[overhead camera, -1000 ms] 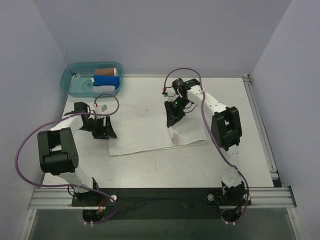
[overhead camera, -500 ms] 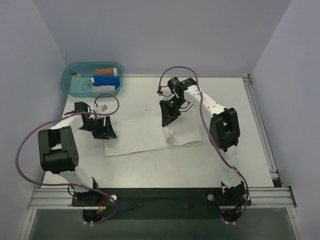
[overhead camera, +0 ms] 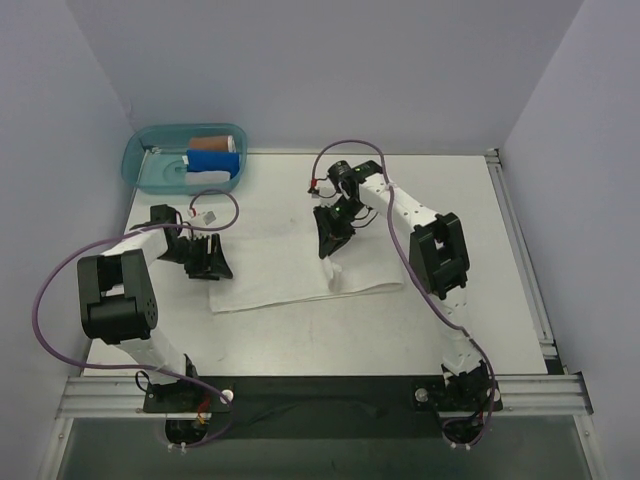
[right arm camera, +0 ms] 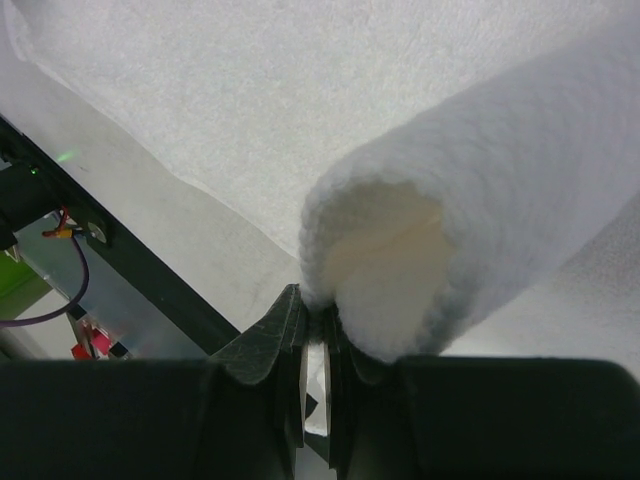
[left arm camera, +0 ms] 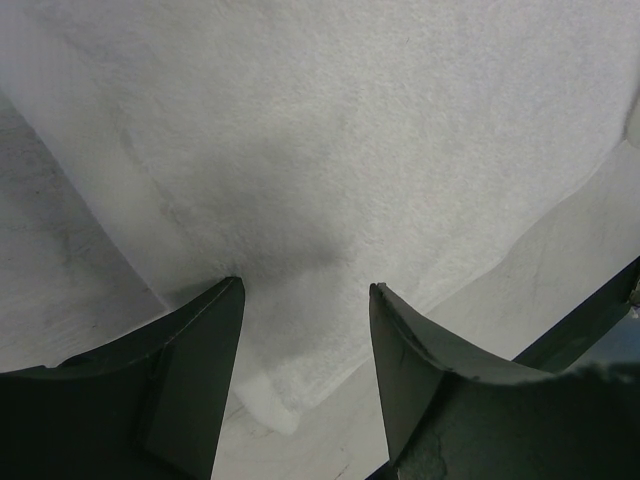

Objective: Roll the towels
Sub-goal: Fold the towel

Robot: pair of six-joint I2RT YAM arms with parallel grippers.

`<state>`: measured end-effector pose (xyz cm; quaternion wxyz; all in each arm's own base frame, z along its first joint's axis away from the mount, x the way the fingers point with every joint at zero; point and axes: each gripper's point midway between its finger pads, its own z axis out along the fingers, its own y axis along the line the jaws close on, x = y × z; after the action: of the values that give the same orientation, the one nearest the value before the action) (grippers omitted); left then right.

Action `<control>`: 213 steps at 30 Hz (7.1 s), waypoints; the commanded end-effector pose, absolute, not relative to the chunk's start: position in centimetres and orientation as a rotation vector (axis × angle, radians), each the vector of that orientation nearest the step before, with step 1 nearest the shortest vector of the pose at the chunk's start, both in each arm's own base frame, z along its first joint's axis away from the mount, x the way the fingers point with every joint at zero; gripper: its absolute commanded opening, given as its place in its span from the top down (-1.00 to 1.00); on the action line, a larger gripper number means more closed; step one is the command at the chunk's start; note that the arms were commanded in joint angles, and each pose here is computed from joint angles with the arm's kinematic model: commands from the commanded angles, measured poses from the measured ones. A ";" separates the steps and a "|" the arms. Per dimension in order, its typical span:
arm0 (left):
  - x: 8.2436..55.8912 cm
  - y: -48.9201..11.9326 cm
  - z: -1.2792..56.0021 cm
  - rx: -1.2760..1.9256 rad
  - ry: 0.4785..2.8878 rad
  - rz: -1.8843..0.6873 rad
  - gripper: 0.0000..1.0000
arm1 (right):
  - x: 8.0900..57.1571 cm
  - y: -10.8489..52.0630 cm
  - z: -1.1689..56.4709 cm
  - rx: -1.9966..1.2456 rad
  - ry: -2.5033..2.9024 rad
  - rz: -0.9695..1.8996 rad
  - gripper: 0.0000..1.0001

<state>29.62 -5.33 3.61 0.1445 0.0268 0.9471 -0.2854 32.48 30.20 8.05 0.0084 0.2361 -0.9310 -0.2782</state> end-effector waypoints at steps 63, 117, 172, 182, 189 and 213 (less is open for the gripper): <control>31.9 -6.0 3.5 0.036 2.768 -0.699 -0.18 | 29.4 33.6 6.2 1.033 -3.103 -0.243 0.17; 32.0 -5.6 2.5 0.020 2.788 -0.669 -0.12 | 27.4 35.2 8.1 1.072 -3.061 -0.352 1.00; 31.9 -5.4 2.1 0.009 2.800 -0.665 -0.11 | 29.6 35.1 2.3 0.971 -3.059 -0.195 0.29; 31.9 -5.4 2.0 0.008 2.803 -0.666 -0.11 | 30.0 35.1 1.4 0.960 -3.065 -0.155 0.48; 31.9 -5.2 1.8 -0.005 2.807 -0.667 -0.10 | 29.7 35.0 4.7 0.994 -3.090 -0.230 1.00; 32.5 -5.1 3.6 -0.016 2.740 -0.733 -0.13 | 28.2 37.3 4.7 1.017 -3.012 -0.390 0.60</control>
<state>31.37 -5.74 2.71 0.1251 -0.0053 0.9611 -0.2462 29.21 36.47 4.09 -0.0528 0.3096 -0.9444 -0.0970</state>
